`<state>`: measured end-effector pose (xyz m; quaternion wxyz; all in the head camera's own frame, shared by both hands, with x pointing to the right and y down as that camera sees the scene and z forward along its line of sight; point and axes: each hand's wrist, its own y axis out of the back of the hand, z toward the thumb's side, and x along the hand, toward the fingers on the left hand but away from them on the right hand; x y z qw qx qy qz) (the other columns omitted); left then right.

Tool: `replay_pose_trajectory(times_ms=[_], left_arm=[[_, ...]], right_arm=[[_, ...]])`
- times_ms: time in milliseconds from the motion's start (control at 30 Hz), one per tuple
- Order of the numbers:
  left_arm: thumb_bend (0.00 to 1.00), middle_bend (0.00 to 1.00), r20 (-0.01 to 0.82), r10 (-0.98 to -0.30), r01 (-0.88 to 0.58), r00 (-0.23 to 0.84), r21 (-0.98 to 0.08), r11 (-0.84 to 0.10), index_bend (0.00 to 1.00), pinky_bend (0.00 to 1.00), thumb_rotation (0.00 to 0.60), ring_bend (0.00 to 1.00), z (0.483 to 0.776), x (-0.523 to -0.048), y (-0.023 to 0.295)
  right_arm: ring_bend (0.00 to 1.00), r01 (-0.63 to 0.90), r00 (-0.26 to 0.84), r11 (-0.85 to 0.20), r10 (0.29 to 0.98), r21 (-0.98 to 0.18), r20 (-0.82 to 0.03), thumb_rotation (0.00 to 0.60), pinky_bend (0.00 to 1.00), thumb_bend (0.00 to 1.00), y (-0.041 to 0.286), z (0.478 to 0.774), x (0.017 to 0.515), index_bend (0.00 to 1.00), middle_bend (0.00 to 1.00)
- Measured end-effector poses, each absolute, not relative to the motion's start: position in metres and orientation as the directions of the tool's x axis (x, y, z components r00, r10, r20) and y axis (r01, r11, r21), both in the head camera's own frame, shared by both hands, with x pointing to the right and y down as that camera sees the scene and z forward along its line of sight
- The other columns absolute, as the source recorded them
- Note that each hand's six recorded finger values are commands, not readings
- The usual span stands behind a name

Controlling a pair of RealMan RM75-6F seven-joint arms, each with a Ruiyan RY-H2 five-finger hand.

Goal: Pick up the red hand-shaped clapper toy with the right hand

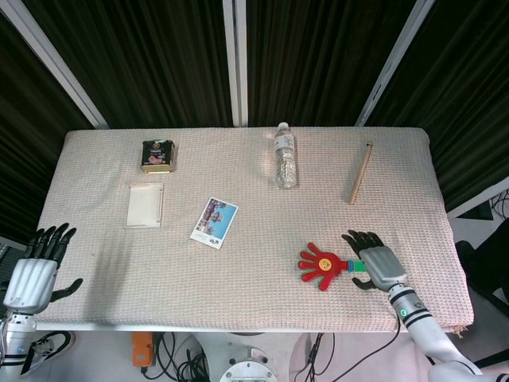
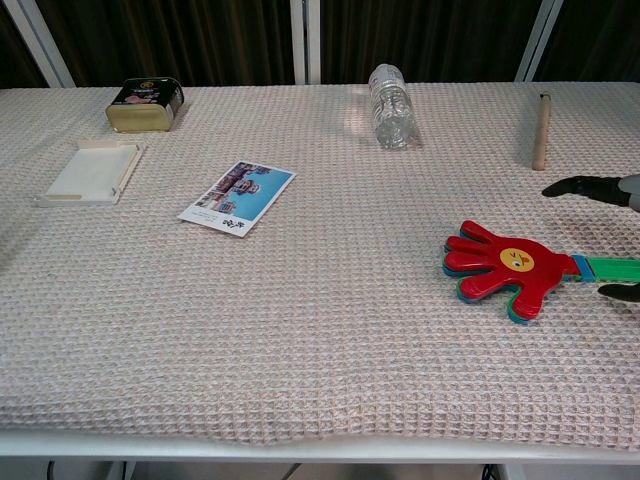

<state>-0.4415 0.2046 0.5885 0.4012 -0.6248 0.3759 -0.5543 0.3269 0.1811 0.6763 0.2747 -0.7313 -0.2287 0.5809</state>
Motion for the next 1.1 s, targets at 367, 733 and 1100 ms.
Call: replay_pose_trajectory(times_ms=[367, 733, 1100], left_arm=[[0.16, 0.0, 0.387, -0.916, -0.026, 0.103, -0.92, -0.392, 0.01, 0.0, 0.6, 0.0, 0.587, -0.443, 0.204], [0.16, 0.0, 0.389, -0.916, -0.024, 0.101, -0.919, -0.393, 0.01, 0.0, 0.6, 0.0, 0.587, -0.443, 0.204], [0.16, 0.0, 0.391, -0.915, -0.024, 0.099, -0.918, -0.395, 0.01, 0.0, 0.6, 0.0, 0.587, -0.444, 0.204]], right_arm=[[0.0, 0.01, 0.224, -0.735, 0.662, -0.678, -0.715, 0.6, 0.0, 0.2, 0.177, 0.688, 0.309, 0.25, 0.0], [0.0, 0.017, 0.21, -0.729, 0.672, -0.685, -0.71, 0.6, 0.0, 0.24, 0.177, 0.689, 0.313, 0.39, 0.0], [0.0, 0.018, 0.205, -0.733, 0.668, -0.68, -0.715, 0.6, 0.0, 0.28, 0.178, 0.693, 0.314, 0.45, 0.0]])
